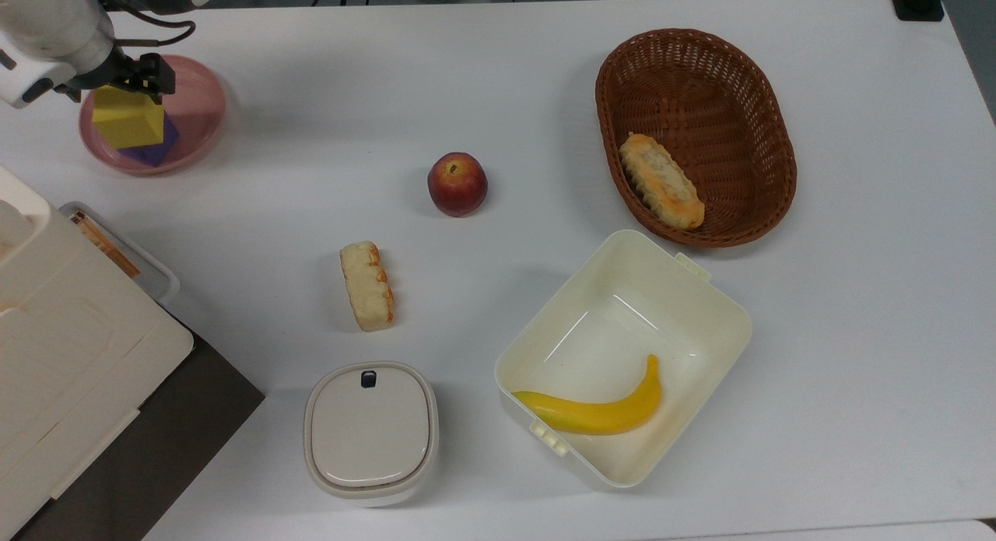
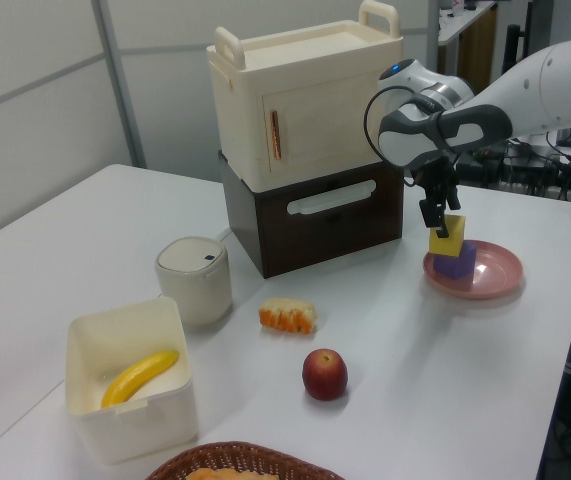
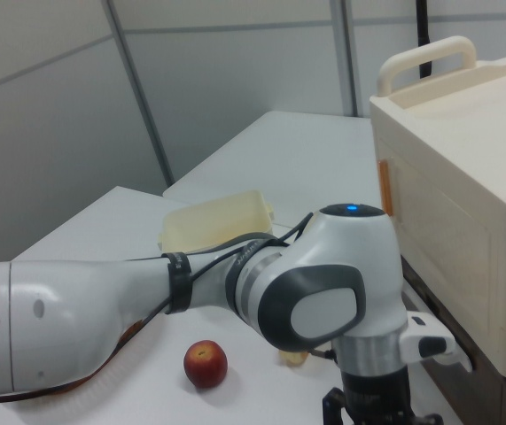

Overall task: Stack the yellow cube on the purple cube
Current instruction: 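Open the gripper to release the yellow cube and raise it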

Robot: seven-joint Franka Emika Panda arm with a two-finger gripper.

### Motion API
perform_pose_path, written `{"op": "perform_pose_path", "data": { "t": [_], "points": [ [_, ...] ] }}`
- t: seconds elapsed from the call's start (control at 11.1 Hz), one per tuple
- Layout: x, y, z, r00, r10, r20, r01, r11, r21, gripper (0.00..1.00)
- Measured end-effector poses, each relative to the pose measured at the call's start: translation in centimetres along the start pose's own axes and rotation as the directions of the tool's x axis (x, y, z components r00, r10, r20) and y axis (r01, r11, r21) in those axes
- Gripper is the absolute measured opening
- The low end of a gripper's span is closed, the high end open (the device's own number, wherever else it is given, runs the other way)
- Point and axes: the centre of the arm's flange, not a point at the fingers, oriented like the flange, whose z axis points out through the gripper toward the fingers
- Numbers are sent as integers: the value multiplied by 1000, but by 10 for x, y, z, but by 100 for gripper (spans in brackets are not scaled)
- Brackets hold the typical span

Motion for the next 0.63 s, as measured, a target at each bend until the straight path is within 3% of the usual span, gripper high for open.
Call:
{"op": "perform_pose_path", "data": {
  "t": [0.27,0.63],
  "points": [
    [-6,-8,-38,999,-6,-39,6,1000,-19,100],
    [10,-80,-113,995,-30,-90,29,1000,-6,100]
  ]
}}
